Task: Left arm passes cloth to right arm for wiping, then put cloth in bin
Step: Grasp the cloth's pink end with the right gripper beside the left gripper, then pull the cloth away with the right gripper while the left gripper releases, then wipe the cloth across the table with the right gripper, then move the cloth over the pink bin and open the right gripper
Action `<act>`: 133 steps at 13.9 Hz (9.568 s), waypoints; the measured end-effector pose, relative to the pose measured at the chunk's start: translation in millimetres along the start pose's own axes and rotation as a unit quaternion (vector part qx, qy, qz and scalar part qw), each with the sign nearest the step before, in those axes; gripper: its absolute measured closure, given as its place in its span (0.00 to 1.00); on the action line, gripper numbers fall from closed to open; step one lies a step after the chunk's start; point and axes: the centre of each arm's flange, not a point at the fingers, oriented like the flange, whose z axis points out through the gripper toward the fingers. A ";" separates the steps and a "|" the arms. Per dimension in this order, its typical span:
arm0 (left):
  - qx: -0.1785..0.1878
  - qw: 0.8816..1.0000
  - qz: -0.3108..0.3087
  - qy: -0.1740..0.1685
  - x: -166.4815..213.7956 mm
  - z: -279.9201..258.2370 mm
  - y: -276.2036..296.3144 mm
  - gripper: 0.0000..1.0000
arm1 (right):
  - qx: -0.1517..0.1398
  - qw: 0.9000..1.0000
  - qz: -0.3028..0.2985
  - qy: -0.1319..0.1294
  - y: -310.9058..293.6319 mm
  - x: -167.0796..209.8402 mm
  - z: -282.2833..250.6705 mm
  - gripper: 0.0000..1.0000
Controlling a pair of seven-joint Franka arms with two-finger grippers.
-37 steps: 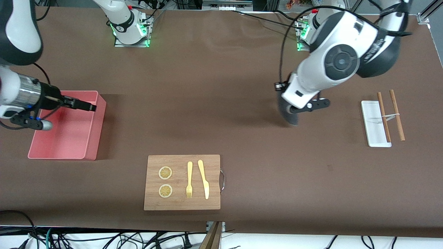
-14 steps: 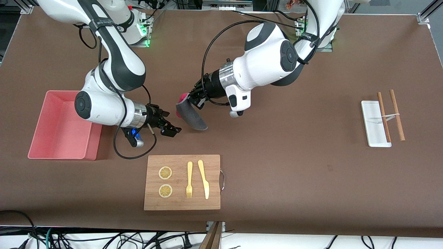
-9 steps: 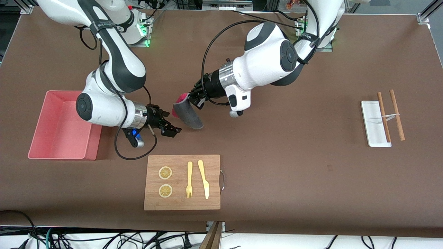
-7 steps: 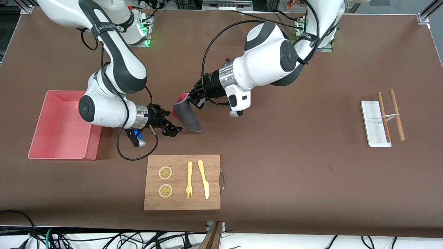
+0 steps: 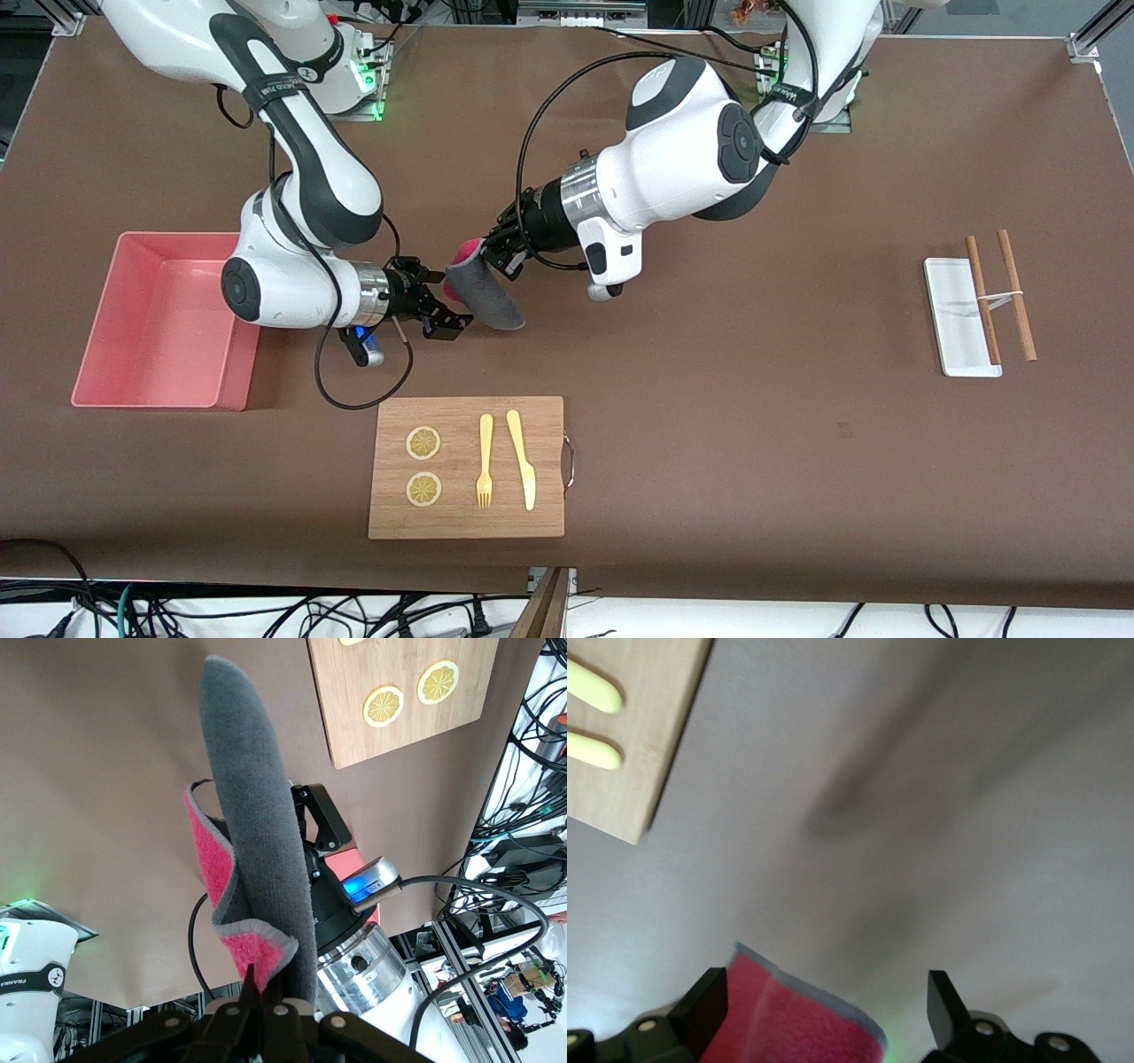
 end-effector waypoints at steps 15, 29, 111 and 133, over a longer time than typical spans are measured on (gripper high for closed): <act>-0.001 1.000 -0.001 0.000 0.2 -0.7 0.5 0.98 | -0.024 0.996 0.078 -0.043 7.1 -4.3 1.2 0.98; -0.026 0.999 -0.018 0.005 28.4 -59.8 30.8 0.21 | -0.015 0.997 0.068 -0.040 5.3 0.9 -8.9 0.98; 0.365 0.691 0.586 0.213 222.7 -394.1 -79.5 0.00 | -0.268 0.875 -0.400 0.058 220.4 211.5 -340.0 0.98; 0.365 0.691 0.586 0.213 222.8 -394.2 -79.5 0.00 | -0.238 0.860 -0.436 0.113 212.6 296.0 -247.2 0.33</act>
